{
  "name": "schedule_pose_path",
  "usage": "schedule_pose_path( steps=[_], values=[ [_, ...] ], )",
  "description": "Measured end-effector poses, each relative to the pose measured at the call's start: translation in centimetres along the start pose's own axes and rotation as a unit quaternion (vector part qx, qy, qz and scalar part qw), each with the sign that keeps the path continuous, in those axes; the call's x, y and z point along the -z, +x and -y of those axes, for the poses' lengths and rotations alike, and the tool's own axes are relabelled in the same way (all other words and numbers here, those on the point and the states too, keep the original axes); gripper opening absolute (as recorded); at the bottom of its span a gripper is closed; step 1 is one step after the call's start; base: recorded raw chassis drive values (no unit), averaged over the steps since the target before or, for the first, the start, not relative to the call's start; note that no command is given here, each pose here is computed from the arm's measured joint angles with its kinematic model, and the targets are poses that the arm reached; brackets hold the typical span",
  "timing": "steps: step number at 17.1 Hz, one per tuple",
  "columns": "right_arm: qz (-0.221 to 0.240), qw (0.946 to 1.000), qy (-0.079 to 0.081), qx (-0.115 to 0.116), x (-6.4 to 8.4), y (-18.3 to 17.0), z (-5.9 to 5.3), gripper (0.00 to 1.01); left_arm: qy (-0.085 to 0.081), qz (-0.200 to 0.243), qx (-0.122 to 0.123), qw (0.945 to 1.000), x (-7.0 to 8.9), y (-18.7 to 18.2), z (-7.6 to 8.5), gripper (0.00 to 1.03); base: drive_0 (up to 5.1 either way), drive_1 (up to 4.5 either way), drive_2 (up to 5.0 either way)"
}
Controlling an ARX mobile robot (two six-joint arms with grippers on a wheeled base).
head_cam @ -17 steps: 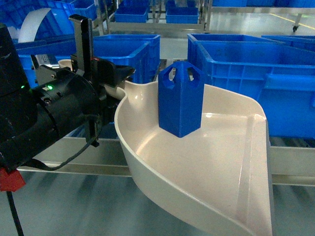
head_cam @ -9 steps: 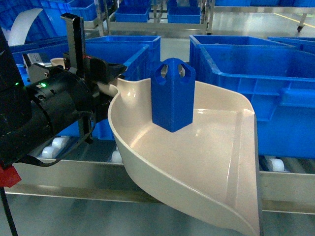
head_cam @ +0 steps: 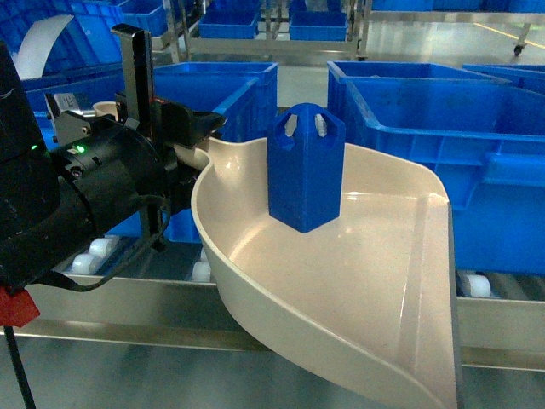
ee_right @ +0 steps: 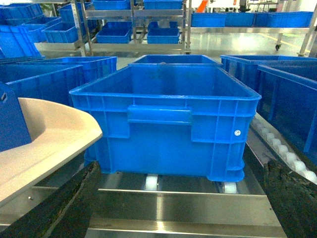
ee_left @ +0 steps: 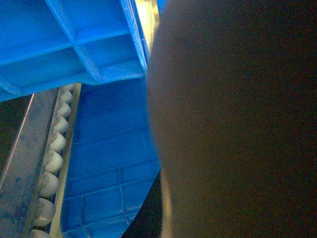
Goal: Place part in tray to right shelf
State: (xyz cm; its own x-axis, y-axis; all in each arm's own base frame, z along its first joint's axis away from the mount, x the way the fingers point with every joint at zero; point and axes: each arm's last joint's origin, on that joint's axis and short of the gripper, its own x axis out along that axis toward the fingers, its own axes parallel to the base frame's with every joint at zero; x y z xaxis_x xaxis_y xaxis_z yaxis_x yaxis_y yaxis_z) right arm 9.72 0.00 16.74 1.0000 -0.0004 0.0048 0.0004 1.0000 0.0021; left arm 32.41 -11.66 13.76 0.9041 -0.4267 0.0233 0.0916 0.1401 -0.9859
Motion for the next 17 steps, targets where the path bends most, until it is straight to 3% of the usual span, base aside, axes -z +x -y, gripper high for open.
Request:
schedule_pose_path(
  steps=[17],
  values=[
    [0.0, 1.0, 0.0, 0.0, 0.0, 0.0, 0.0, 0.98, 0.0, 0.0, 0.0, 1.0, 0.0, 0.0, 0.0, 0.12, 0.0, 0.0, 0.0]
  ],
)
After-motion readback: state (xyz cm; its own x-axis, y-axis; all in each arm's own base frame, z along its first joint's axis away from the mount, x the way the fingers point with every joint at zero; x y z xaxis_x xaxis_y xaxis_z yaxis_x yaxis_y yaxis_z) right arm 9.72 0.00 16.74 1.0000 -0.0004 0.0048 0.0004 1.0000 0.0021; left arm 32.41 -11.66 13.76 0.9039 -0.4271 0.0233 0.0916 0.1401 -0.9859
